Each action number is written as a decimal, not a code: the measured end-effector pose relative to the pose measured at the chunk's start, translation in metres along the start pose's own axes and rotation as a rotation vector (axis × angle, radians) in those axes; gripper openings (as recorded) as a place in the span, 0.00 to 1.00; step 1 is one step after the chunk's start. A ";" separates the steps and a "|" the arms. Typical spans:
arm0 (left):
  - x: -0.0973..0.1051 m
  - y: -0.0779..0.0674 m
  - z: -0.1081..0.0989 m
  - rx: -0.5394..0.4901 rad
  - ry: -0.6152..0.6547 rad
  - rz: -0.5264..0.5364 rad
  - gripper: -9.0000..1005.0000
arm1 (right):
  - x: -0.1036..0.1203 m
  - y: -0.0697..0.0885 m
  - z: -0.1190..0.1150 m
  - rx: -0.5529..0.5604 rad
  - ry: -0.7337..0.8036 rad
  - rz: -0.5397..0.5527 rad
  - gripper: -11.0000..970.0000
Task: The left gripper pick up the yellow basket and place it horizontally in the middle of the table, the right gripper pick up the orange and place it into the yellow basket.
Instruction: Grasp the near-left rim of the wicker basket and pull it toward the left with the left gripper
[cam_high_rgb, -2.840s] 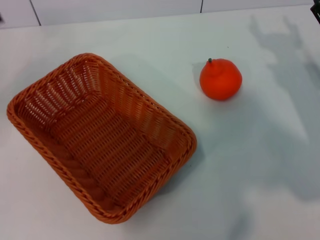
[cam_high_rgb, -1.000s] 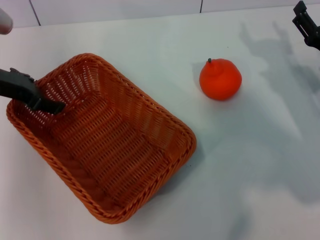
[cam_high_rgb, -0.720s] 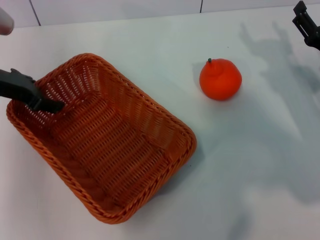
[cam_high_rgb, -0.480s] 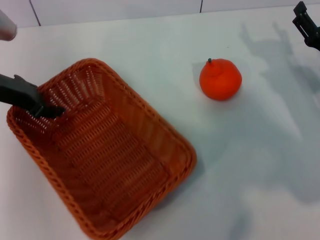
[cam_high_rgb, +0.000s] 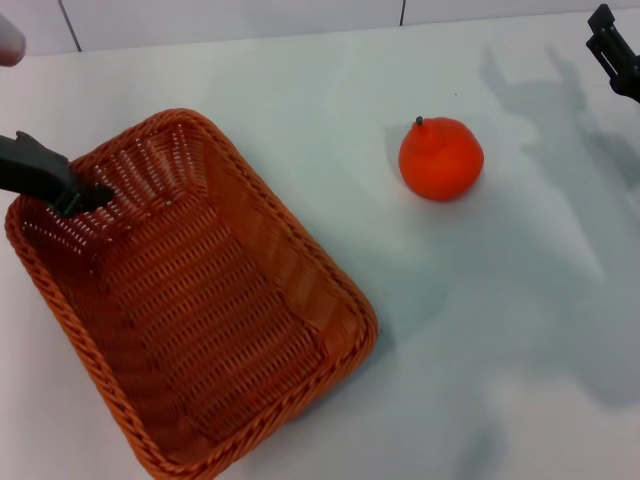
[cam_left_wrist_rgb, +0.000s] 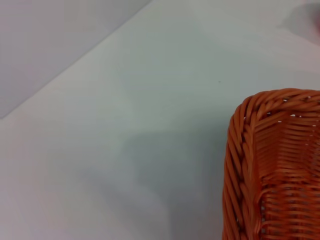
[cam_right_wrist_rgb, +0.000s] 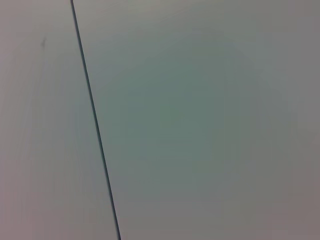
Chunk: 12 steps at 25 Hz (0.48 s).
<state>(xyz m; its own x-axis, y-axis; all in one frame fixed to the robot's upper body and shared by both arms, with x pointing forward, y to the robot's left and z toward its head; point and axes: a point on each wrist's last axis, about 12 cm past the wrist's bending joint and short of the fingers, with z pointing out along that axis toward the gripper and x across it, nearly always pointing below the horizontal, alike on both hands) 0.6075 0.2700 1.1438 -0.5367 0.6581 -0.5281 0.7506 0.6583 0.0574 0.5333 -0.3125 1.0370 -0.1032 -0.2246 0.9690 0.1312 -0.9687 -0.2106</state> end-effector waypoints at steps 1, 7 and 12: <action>0.000 0.000 0.000 -0.004 0.001 -0.005 0.35 | 0.000 0.000 0.000 0.000 0.000 0.000 0.96; 0.001 0.001 0.001 -0.014 0.031 -0.018 0.25 | 0.000 0.000 0.000 0.000 0.002 0.000 0.96; -0.002 0.006 0.001 -0.007 0.078 -0.128 0.25 | 0.000 0.000 0.000 0.001 0.002 0.000 0.96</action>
<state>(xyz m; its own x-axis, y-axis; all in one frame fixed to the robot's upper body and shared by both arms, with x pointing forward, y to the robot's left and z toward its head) 0.6136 0.2724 1.1442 -0.6566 0.5947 -0.4640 0.6714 0.7411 -0.0003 0.5329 -0.3126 1.0371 -0.1050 -0.2249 0.9687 0.1318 -0.9687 -0.2106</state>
